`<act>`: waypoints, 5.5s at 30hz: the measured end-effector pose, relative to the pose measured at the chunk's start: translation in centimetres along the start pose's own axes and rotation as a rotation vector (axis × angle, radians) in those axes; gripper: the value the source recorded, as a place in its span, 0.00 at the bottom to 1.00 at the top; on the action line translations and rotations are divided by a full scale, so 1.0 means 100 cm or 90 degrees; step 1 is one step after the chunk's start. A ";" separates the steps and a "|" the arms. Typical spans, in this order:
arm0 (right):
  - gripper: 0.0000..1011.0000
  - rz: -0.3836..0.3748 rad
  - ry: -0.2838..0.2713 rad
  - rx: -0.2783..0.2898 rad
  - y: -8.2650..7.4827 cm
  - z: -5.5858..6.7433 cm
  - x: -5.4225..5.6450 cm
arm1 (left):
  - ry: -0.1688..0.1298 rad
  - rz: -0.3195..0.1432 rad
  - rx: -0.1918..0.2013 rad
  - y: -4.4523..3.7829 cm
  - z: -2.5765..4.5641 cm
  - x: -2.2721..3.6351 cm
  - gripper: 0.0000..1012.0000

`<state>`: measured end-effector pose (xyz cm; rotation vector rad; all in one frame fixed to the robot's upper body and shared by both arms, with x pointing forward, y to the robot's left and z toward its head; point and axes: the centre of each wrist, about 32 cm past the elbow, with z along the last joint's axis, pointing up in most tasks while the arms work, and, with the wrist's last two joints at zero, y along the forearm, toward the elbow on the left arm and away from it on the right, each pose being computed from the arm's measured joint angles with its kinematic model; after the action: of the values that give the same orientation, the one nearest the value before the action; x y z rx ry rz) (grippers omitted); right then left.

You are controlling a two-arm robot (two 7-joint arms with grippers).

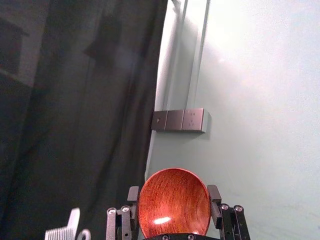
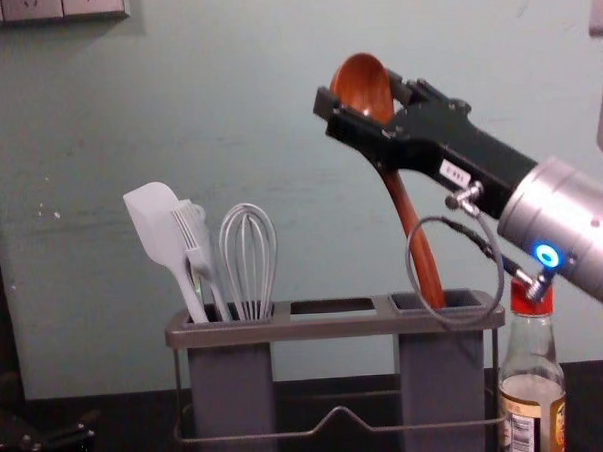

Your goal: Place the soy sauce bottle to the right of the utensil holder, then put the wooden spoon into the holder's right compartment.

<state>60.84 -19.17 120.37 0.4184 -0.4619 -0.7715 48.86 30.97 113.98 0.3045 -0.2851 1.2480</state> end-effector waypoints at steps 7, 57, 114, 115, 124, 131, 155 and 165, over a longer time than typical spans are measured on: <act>0.83 -0.009 0.008 -0.017 -0.018 -0.016 -0.009 | 0.000 0.000 0.000 0.0000 0.0000 0.0000 0.99; 0.99 -0.028 0.033 -0.044 -0.058 -0.043 -0.027 | 0.000 0.000 0.000 0.0000 0.0000 0.0000 0.99; 0.99 -0.304 -0.240 -0.283 -0.152 0.046 0.022 | 0.000 0.000 0.000 0.0000 0.0000 0.0000 0.99; 0.99 -0.296 -0.250 -0.294 -0.153 0.045 0.022 | 0.000 0.000 0.000 0.0000 0.0000 0.0000 0.99; 0.99 -0.222 -0.337 -0.377 -0.159 0.035 0.024 | 0.000 0.000 0.000 0.0000 0.0000 0.0000 0.99; 0.99 -0.197 -0.338 -0.424 -0.164 0.026 0.021 | 0.000 0.000 0.000 0.0000 0.0000 0.0000 0.99; 0.99 -0.303 -0.176 -0.446 -0.175 0.010 0.010 | 0.000 0.000 0.000 0.0000 0.0000 0.0000 0.99; 0.99 -0.302 -0.167 -0.449 -0.174 0.009 0.009 | 0.000 0.000 0.000 0.0000 0.0000 0.0000 0.99</act>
<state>51.15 -31.26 112.38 -0.2507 -0.3050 -1.3916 48.86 30.97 113.98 0.3045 -0.2851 1.2479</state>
